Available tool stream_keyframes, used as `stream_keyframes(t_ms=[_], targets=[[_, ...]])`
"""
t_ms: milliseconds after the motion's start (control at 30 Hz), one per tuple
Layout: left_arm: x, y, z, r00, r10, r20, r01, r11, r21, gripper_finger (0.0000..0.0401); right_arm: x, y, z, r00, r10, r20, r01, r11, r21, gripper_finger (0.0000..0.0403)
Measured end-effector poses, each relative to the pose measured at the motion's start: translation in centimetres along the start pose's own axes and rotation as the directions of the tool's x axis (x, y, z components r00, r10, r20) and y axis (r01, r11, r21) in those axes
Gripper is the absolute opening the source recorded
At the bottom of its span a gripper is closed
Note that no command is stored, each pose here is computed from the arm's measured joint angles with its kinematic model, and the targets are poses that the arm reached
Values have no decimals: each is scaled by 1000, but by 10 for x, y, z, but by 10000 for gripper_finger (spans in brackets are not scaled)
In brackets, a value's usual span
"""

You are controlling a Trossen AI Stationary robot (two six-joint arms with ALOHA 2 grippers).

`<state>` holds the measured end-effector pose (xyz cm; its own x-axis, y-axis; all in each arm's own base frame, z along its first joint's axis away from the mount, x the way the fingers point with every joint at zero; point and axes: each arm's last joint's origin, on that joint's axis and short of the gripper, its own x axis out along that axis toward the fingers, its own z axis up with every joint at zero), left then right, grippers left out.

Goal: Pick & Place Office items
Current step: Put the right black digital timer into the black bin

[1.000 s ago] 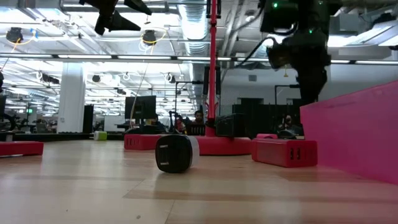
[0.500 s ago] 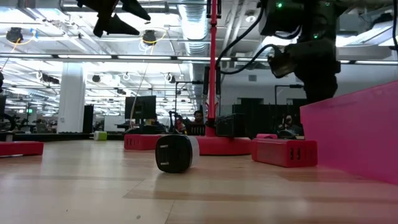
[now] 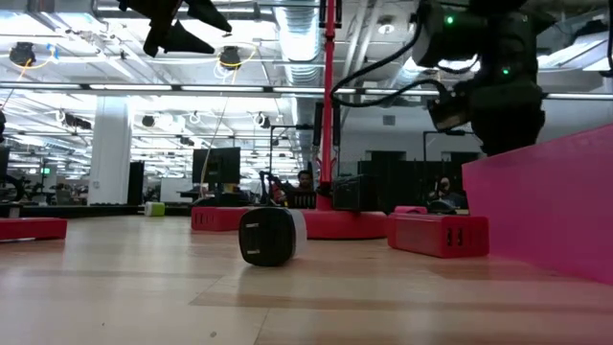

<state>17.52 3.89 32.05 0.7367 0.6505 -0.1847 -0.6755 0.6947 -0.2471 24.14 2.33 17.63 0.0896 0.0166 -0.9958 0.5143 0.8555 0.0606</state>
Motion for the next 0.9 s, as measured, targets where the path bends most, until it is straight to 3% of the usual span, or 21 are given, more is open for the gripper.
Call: stream_keyframes(t_ms=[500,733,900], targets=[[0,0,1,1000,-9,3,9,1000,-8,285,10,7,-8,997,75,-9,-76,994,-75,260],[0,0,1,1000,-9,4,9,1000,-8,285,28,-9,-16,996,64,-68,-67,997,-36,260],[0,-2,4,999,-19,30,20,999,-25,285,31,-14,-12,995,91,-44,-92,995,-42,260]])
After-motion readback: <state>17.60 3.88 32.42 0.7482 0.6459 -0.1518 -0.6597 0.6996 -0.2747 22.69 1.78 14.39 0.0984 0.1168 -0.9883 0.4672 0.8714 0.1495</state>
